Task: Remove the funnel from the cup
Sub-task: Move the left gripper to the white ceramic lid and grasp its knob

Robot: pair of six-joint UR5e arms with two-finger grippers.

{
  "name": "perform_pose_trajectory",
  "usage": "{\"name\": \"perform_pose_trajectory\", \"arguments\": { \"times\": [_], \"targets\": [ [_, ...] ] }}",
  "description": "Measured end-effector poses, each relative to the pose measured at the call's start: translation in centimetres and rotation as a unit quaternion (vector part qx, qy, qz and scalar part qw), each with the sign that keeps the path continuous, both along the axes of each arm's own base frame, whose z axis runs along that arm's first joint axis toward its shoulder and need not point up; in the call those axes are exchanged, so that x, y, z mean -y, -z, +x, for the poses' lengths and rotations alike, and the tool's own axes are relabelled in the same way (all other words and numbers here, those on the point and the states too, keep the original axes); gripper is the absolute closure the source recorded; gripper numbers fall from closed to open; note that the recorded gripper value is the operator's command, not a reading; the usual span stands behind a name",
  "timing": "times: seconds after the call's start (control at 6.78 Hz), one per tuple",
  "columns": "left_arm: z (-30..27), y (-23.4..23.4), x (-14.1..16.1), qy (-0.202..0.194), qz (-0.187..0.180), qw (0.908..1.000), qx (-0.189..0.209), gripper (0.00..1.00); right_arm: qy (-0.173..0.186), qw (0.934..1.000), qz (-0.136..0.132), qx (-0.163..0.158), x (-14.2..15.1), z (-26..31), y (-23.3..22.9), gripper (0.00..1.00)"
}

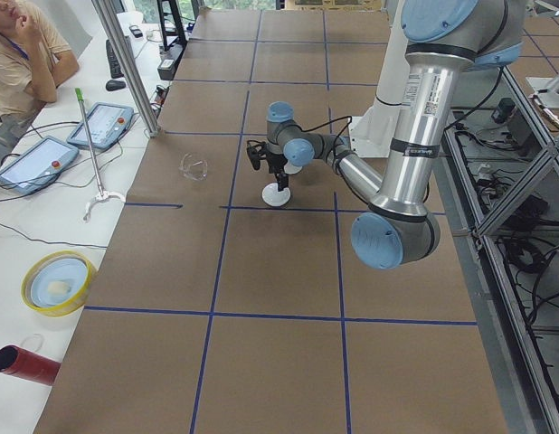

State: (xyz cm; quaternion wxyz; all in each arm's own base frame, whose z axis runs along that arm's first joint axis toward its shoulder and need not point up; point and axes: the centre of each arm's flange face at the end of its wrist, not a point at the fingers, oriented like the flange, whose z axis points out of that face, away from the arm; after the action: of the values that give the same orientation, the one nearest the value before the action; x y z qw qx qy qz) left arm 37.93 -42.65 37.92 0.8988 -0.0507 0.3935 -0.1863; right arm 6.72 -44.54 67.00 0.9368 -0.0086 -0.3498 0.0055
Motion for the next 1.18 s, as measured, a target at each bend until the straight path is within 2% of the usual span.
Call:
{"name": "perform_pose_trajectory", "arguments": {
  "times": [0.44, 0.89, 1.03, 1.18],
  "targets": [
    [0.4, -0.9, 0.0, -0.018, -0.002, 0.9998, 0.001, 0.04, 0.000, 1.0000, 0.000, 0.000, 0.0, 0.0, 0.0, 0.00],
    [1.0, -1.7, 0.3, -0.019, -0.004, 0.9998, 0.004, 0.09, 0.000, 1.0000, 0.000, 0.000, 0.0, 0.0, 0.0, 0.00],
    [1.3, -2.2, 0.5, -0.020, -0.004, 0.9998, 0.004, 0.13, 0.000, 1.0000, 0.000, 0.000, 0.0, 0.0, 0.0, 0.00],
    [1.6, -2.5, 0.7, -0.020, -0.004, 0.9998, 0.004, 0.34, 0.000, 1.0000, 0.000, 0.000, 0.0, 0.0, 0.0, 0.00]
  ]
}}
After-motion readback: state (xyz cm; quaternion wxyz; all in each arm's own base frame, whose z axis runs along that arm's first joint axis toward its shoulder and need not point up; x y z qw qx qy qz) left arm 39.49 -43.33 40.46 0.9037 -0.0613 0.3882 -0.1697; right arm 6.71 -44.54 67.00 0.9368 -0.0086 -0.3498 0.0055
